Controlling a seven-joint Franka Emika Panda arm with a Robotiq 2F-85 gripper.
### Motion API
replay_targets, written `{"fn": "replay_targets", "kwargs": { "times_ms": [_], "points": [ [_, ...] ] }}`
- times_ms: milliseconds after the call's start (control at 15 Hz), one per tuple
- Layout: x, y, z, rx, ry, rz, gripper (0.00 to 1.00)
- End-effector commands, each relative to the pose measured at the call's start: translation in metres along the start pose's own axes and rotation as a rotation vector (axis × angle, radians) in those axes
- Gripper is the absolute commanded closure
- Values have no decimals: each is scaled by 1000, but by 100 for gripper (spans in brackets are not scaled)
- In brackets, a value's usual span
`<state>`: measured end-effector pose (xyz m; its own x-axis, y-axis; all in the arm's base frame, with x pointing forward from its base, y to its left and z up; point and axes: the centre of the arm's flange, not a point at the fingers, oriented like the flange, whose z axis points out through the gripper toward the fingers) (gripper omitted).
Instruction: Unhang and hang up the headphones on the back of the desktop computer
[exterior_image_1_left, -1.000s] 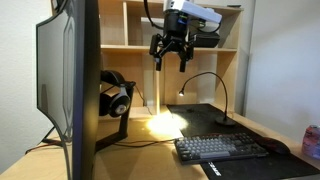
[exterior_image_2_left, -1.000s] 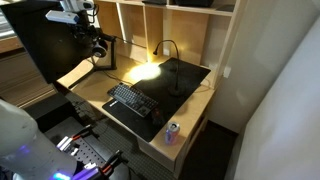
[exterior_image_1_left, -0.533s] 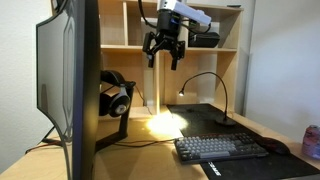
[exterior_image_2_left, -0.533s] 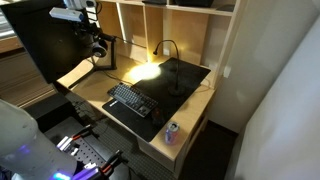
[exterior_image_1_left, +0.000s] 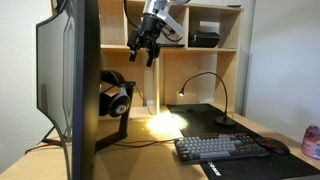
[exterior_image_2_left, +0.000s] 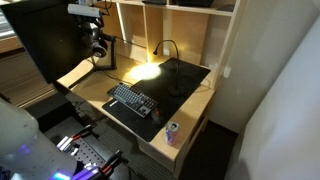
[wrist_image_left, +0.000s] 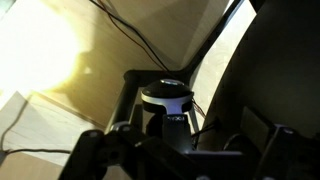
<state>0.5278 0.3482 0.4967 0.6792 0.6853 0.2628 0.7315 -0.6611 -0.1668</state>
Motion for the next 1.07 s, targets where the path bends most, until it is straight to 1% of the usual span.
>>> {"fn": "replay_targets", "kwargs": {
  "times_ms": [0, 200, 267, 333, 400, 533, 667, 867, 1000],
  "points": [
    [9, -4, 2, 3, 8, -13, 0],
    [23, -13, 5, 9, 18, -29, 0],
    [23, -10, 17, -2, -14, -29, 0],
    [26, -9, 29, -34, -9, -33, 0],
    [30, -8, 41, -40, 6, -44, 0],
    [41, -8, 66, -111, 36, -90, 0],
    [49, -11, 85, -152, 79, -135, 0],
    [60, -14, 102, -167, 134, -144, 0],
    [63, -14, 104, -174, 167, -124, 0]
  ]
}}
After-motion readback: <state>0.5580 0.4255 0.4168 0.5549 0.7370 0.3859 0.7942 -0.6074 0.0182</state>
